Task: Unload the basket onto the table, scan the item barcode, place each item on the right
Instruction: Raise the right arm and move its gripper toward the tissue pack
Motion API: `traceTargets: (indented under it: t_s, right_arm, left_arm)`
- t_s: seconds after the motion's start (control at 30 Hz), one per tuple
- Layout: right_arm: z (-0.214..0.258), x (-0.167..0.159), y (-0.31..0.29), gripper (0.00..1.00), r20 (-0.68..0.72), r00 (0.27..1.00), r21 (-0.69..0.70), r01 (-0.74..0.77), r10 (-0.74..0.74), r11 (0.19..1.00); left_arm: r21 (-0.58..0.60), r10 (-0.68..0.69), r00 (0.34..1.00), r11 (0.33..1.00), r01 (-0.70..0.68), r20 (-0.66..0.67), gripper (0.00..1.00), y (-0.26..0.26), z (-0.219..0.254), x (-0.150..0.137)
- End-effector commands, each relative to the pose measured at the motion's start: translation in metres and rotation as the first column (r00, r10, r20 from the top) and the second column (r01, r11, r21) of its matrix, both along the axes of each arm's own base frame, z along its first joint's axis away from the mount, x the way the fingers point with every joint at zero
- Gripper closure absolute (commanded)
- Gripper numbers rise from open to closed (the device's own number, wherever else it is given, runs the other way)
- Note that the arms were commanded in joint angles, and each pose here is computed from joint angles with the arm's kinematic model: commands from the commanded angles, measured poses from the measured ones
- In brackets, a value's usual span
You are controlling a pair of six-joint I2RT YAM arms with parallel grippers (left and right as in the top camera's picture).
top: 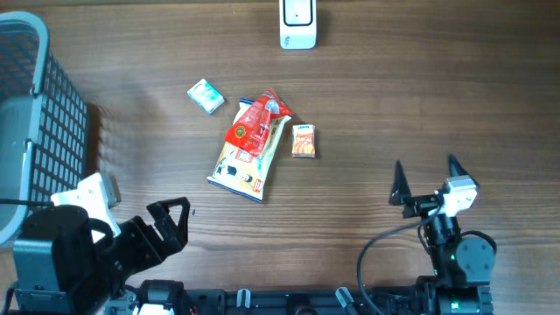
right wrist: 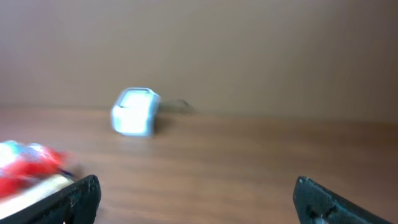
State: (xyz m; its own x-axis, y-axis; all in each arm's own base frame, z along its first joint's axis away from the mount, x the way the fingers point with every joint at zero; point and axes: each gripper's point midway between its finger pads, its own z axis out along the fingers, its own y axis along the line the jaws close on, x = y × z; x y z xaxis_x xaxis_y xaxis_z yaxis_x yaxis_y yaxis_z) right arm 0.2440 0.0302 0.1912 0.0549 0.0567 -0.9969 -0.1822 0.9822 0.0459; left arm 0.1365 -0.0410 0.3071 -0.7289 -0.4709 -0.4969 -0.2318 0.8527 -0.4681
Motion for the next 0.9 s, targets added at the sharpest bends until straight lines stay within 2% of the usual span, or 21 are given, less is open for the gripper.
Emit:
traceTargets:
  t_s: [0.0, 0.1, 0.13, 0.3, 0.4, 0.53, 0.6, 0.7, 0.8, 0.87]
  right_arm:
    - [0.008, -0.031, 0.070, 0.00, -0.037, 0.883, 0.377, -0.422, 0.468, 0.825]
    - [0.011, -0.028, 0.066, 0.00, -0.069, 0.868, 0.696, -0.311, 0.491, 0.647]
    - [0.016, -0.029, 0.065, 0.00, -0.052, 0.864, 0.737, -0.306, 0.501, 0.603]
    - [0.084, -0.058, 0.075, 0.00, 0.216, 0.800, 0.576, -0.567, 0.559, 0.589]
    - [0.115, -0.067, 0.075, 0.00, 0.244, 0.802, 0.488, -0.588, 0.545, 0.646]
    - [0.126, -0.056, 0.081, 0.00, 0.070, 0.834, 0.390, -0.528, 0.547, 0.755]
    - [0.133, -0.044, 0.081, 0.00, -0.089, 0.843, 0.335, -0.477, 0.531, 0.813]
    - [0.138, -0.031, 0.081, 0.00, -0.225, 0.823, 0.310, -0.448, 0.522, 0.839]
    - [0.132, -0.026, 0.089, 0.00, -0.370, 0.735, 0.310, -0.478, 0.568, 0.822]
    - [0.120, -0.027, 0.100, 0.00, -0.449, 0.636, 0.360, -0.514, 0.628, 0.778]
  left_arm:
    - [-0.009, 0.007, 1.000, 1.000, -0.007, 0.022, 0.00, 0.000, 0.003, 0.005]
    - [-0.010, 0.007, 0.999, 1.000, -0.007, 0.035, 0.00, -0.001, 0.005, 0.007]
    - [-0.010, 0.007, 0.999, 1.000, -0.007, 0.035, 0.00, -0.001, 0.005, 0.007]
    - [-0.010, 0.007, 0.999, 1.000, -0.007, 0.035, 0.00, -0.001, 0.005, 0.007]
    - [-0.010, 0.007, 0.999, 1.000, -0.007, 0.035, 0.00, -0.001, 0.005, 0.007]
    - [-0.010, 0.007, 0.999, 1.000, -0.007, 0.035, 0.00, -0.001, 0.005, 0.007]
    - [-0.009, 0.007, 1.000, 1.000, -0.007, 0.019, 0.00, 0.000, 0.002, 0.004]
    - [-0.009, 0.007, 1.000, 1.000, -0.007, 0.019, 0.00, 0.000, 0.002, 0.004]
    - [-0.009, 0.007, 1.000, 1.000, -0.007, 0.019, 0.00, 0.000, 0.002, 0.004]
    - [-0.009, 0.007, 1.000, 1.000, -0.007, 0.019, 0.00, 0.000, 0.002, 0.004]
